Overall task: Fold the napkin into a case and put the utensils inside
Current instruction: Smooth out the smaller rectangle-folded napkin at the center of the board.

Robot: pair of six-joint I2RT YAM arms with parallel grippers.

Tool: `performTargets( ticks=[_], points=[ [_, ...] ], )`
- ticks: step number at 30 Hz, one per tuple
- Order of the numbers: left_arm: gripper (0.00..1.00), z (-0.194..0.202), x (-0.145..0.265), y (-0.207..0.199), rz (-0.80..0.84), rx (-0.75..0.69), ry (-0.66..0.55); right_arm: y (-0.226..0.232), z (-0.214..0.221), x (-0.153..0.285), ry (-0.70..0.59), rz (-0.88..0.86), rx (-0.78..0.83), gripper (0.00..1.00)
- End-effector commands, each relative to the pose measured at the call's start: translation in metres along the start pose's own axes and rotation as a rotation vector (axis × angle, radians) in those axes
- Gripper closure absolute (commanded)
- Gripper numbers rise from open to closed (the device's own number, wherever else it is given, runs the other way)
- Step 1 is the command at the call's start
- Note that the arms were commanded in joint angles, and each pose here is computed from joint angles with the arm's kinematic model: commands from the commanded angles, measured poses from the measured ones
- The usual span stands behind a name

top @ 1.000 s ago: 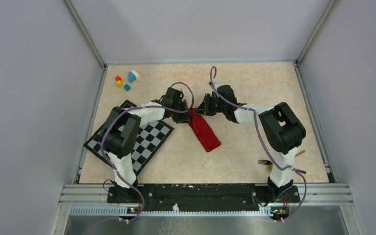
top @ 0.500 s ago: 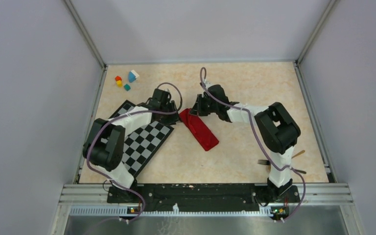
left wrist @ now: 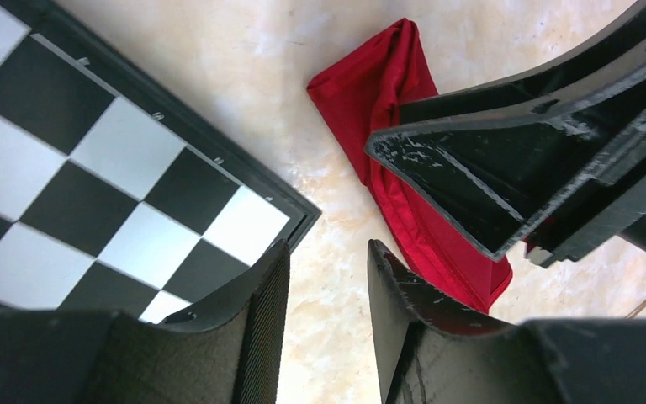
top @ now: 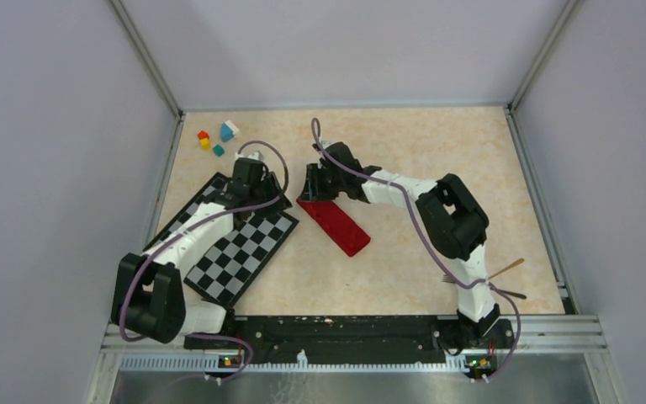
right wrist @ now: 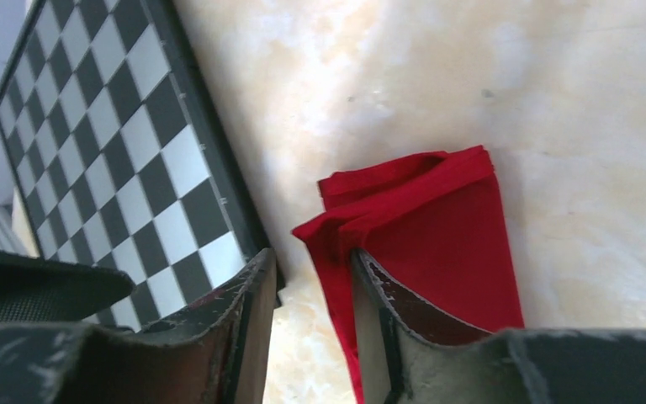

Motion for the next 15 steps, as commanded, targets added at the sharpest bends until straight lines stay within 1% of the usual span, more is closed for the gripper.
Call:
performTargets(
  ticks=[1, 5, 7, 11, 15],
  points=[
    [0.55, -0.004, 0.017, 0.01, -0.024, 0.005, -0.068, 0.027, -0.013, 0.006, 0.038, -0.094, -0.023, 0.58],
    [0.53, -0.004, 0.015, 0.005, 0.021, -0.01, -0.043, 0.048, -0.025, 0.028, 0.053, -0.202, -0.041, 0.47],
    [0.48, -0.007, 0.013, 0.001, 0.046, -0.019, -0.034, 0.056, -0.03, 0.042, 0.049, -0.243, -0.039, 0.43],
    [0.37, -0.016, 0.003, -0.015, 0.142, -0.049, -0.001, 0.057, -0.035, 0.069, 0.039, -0.306, -0.064, 0.41],
    [0.32, -0.023, -0.014, -0.018, 0.134, -0.052, 0.035, 0.042, -0.031, 0.093, 0.018, -0.312, -0.08, 0.42]
  ],
)
Point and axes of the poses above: each gripper's point midway between its finger pads, its own x axis back along the fingers, its own y axis along the line the jaws close on, z = x × y, the point moved 5 cm from there along x, back along the fingers, and after that the axes turned 10 degrees about -x, right-handed, at the moved point
